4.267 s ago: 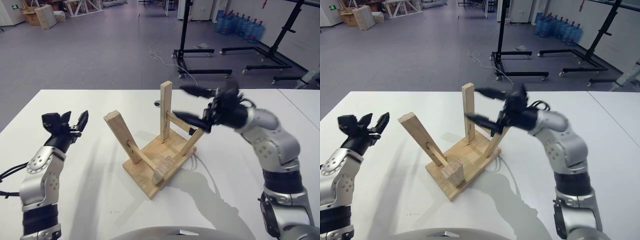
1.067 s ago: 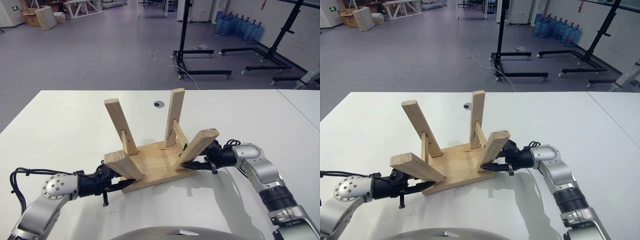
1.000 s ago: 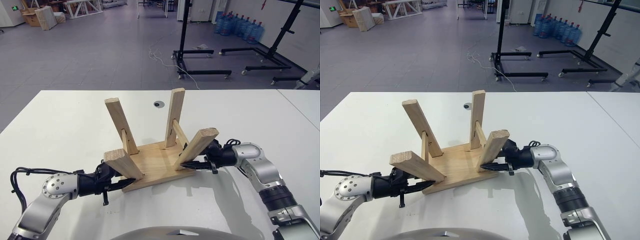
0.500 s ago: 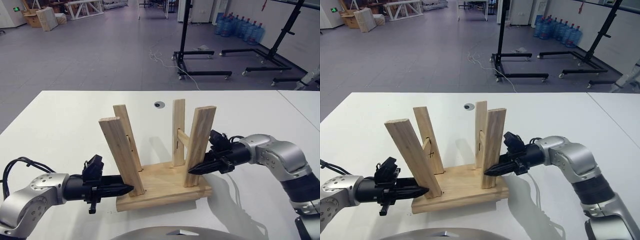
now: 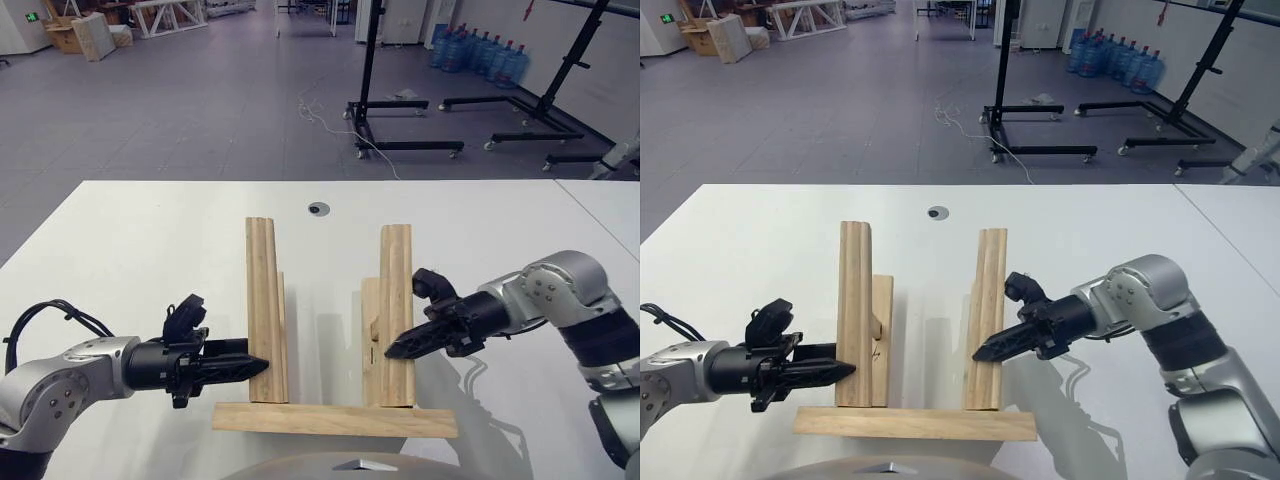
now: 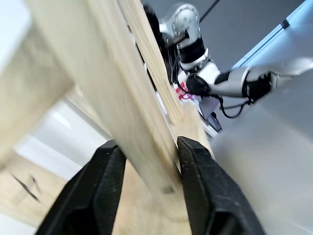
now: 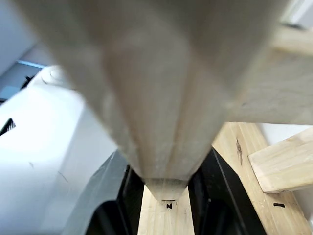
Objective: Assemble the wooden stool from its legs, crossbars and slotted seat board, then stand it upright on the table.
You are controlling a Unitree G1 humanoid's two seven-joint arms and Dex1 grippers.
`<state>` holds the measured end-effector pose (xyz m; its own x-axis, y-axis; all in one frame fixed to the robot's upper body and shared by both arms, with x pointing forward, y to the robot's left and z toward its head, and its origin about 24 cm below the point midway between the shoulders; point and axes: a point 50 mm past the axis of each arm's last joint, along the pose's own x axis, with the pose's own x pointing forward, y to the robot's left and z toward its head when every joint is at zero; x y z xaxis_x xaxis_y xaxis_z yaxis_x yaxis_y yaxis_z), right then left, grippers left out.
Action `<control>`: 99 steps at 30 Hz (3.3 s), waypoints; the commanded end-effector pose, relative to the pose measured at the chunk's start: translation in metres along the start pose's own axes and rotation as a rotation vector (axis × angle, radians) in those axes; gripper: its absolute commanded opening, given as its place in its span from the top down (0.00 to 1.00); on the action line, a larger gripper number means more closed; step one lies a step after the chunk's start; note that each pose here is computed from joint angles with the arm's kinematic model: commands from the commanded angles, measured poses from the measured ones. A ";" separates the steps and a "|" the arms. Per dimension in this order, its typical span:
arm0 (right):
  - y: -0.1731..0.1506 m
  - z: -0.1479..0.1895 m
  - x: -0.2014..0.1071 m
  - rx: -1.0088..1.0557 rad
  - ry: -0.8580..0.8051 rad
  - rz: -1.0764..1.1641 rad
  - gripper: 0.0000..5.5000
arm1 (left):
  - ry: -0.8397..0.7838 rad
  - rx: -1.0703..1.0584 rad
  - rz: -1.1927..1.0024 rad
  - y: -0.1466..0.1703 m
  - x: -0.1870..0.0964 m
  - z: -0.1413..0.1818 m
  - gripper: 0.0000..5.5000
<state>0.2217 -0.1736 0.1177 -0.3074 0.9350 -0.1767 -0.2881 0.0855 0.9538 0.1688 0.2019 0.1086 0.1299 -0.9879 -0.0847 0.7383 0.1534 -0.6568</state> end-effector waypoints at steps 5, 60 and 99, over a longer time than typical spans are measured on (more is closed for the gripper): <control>0.000 0.011 -0.022 0.052 -0.084 -0.096 0.54 | -0.046 -0.033 0.062 0.007 -0.011 -0.002 0.44; -0.089 -0.053 -0.019 -1.045 -0.512 -0.719 0.29 | 0.414 0.651 0.482 0.006 0.005 -0.068 0.28; -0.084 -0.039 -0.025 -1.022 -0.390 -0.606 0.29 | 0.267 0.881 0.723 0.066 0.006 -0.008 0.28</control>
<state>0.2065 -0.2190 0.0312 0.3517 0.8960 -0.2712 -0.9103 0.3949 0.1241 0.2077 0.2061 0.0573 0.6359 -0.6183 -0.4619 0.7705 0.5425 0.3346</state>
